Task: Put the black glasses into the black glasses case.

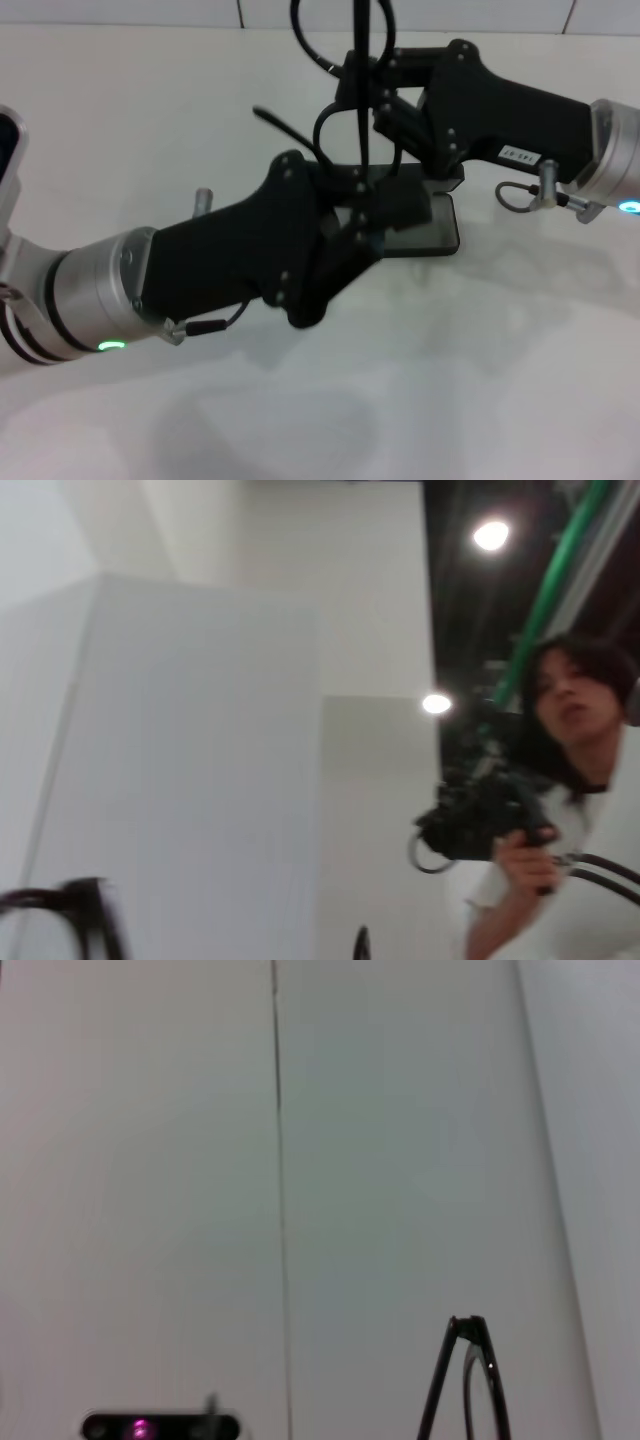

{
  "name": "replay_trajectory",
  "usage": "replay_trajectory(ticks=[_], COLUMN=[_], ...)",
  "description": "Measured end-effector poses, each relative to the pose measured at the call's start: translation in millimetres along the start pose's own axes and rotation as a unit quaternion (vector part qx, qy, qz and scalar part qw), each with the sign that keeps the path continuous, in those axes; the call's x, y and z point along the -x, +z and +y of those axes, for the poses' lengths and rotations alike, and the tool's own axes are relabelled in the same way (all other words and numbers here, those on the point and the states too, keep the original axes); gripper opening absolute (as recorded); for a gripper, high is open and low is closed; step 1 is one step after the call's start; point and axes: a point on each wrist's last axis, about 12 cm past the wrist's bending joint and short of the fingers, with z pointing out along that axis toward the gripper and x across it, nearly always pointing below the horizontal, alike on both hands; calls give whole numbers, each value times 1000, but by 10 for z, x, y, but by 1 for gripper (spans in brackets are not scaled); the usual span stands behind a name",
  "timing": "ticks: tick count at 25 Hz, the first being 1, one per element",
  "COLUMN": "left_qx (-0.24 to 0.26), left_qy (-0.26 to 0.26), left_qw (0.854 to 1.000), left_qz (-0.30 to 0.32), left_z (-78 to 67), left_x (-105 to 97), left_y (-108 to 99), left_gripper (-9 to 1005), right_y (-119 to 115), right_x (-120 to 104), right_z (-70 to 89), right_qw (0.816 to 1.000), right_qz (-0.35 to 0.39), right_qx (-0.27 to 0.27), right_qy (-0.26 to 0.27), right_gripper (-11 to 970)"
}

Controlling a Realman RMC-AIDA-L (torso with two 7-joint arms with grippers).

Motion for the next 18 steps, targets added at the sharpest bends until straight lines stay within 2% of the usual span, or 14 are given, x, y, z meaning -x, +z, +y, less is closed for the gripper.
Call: replay_trajectory(ticks=[8, 18], left_qx=[43, 50], left_qy=[-18, -24], left_qw=[999, 998], left_qz=[7, 14], left_z=[70, 89], left_x=[-36, -48], left_y=[-35, -42], left_gripper=[48, 48], right_y=[108, 169], right_x=[-44, -72], right_z=[32, 70], right_qw=[999, 999], right_qz=[24, 38], right_qx=[20, 36], right_qy=[-7, -10], right_gripper=[111, 111])
